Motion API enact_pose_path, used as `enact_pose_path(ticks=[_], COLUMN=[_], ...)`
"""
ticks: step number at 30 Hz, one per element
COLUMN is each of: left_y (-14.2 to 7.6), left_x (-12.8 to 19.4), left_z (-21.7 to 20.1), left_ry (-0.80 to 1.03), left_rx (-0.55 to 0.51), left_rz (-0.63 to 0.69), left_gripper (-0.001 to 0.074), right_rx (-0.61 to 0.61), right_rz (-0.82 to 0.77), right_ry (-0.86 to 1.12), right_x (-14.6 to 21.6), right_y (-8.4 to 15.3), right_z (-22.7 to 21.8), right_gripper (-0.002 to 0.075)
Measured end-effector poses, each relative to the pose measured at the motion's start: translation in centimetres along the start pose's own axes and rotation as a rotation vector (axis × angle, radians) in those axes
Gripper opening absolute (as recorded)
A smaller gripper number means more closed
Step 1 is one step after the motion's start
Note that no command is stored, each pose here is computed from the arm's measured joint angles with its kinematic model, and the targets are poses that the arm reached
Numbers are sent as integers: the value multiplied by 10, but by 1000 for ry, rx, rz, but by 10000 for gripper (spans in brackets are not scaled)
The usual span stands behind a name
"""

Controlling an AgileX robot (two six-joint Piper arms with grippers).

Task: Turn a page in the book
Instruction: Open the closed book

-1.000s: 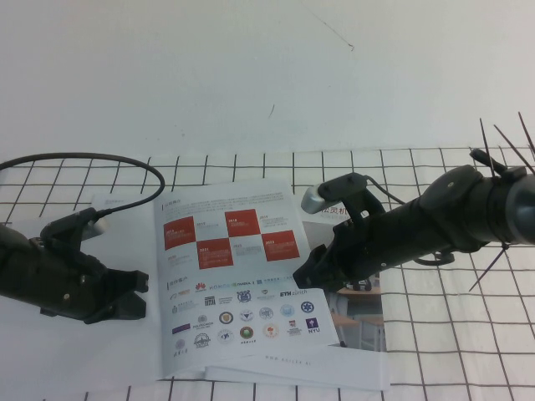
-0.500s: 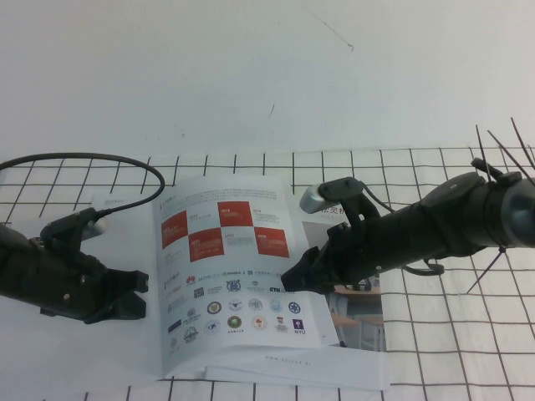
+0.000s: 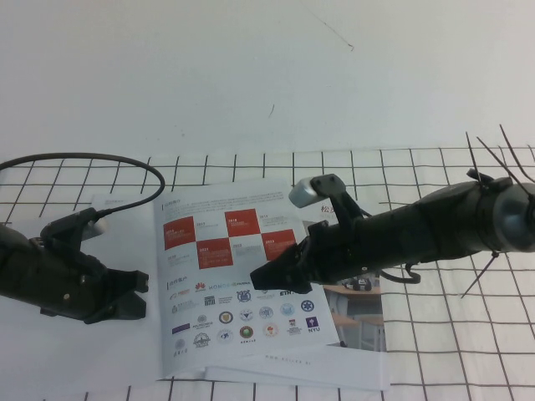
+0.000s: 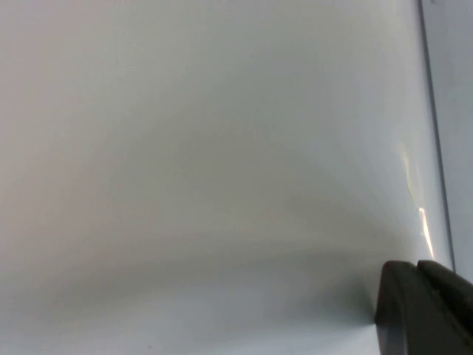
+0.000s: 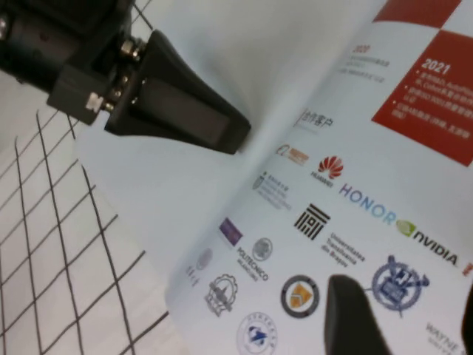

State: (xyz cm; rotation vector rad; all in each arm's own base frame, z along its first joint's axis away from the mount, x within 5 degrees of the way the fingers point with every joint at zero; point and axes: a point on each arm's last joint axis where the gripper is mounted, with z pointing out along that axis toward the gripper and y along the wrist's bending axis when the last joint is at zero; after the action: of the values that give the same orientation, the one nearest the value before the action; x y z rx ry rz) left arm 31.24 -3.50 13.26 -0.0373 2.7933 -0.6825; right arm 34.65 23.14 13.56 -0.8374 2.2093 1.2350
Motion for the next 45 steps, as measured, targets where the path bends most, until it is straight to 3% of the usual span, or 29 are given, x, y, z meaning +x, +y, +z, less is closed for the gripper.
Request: enact_pose_path(ticks=[11,45], left_y=[0,0], left_x=[0,0], left_z=[0,0], left_ry=[1,-2], left_rx=[-2,3], left_rz=[3,-5], left_gripper=[-3,-4], right_rx=[284,284], right_rz=[-77,13], right_ry=[131,150], right_x=[-10,0], right_y=[-8,-27], right_z=[-34,-16], right_gripper=[374,386])
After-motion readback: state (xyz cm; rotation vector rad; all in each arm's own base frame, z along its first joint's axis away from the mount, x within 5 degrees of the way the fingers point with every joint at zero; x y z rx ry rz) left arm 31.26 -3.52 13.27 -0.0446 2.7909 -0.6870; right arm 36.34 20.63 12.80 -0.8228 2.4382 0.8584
